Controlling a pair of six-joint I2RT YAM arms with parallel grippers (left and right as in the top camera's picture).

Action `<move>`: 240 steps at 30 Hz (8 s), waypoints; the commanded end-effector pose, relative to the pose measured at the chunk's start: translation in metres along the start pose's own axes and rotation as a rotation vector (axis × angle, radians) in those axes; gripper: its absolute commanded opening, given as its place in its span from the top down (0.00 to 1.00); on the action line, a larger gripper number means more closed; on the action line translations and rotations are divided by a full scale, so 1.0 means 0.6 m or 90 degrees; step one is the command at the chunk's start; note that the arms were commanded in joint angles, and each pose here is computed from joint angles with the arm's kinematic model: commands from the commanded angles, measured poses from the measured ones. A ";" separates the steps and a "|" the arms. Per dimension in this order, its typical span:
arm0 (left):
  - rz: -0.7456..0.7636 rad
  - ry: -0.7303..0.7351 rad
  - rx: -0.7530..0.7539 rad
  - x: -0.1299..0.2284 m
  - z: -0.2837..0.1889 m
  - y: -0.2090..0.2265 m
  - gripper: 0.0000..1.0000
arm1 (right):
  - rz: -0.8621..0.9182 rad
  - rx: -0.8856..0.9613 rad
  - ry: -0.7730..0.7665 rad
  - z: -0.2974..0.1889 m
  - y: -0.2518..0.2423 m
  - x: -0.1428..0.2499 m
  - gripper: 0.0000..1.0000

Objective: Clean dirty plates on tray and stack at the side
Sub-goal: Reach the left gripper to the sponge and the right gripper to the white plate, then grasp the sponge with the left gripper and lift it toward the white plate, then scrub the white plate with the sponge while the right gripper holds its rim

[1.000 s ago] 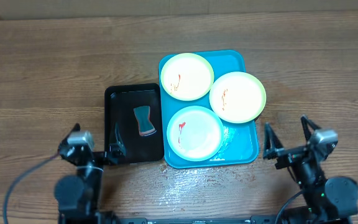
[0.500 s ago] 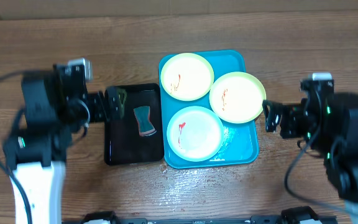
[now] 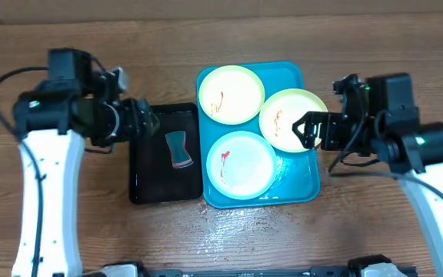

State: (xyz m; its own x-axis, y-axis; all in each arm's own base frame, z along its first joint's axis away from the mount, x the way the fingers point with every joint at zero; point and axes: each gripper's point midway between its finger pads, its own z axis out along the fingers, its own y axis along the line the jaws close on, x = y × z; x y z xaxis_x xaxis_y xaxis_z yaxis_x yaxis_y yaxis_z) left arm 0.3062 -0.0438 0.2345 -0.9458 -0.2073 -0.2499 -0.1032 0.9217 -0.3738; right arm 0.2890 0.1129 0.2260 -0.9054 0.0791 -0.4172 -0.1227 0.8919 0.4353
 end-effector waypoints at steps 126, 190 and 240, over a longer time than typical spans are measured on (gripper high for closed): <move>0.333 0.357 -0.258 0.162 0.463 -0.126 0.96 | 0.062 0.230 0.112 0.316 -0.150 0.169 0.96; 0.243 0.142 -0.489 0.028 0.429 -0.046 0.96 | 0.061 0.249 0.113 0.312 -0.159 0.171 0.96; 0.198 0.236 -0.439 0.098 0.423 -0.053 0.96 | 0.062 0.253 0.121 0.310 -0.161 0.176 0.96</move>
State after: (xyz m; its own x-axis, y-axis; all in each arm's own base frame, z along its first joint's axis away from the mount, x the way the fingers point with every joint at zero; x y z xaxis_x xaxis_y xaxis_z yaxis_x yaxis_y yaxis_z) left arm 0.3057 -0.2240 0.0086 -0.9539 0.2161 0.2084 0.2267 0.9735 0.0283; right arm 0.2902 0.1398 0.0054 -0.9617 0.1347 -0.2386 0.0852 0.9746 0.2070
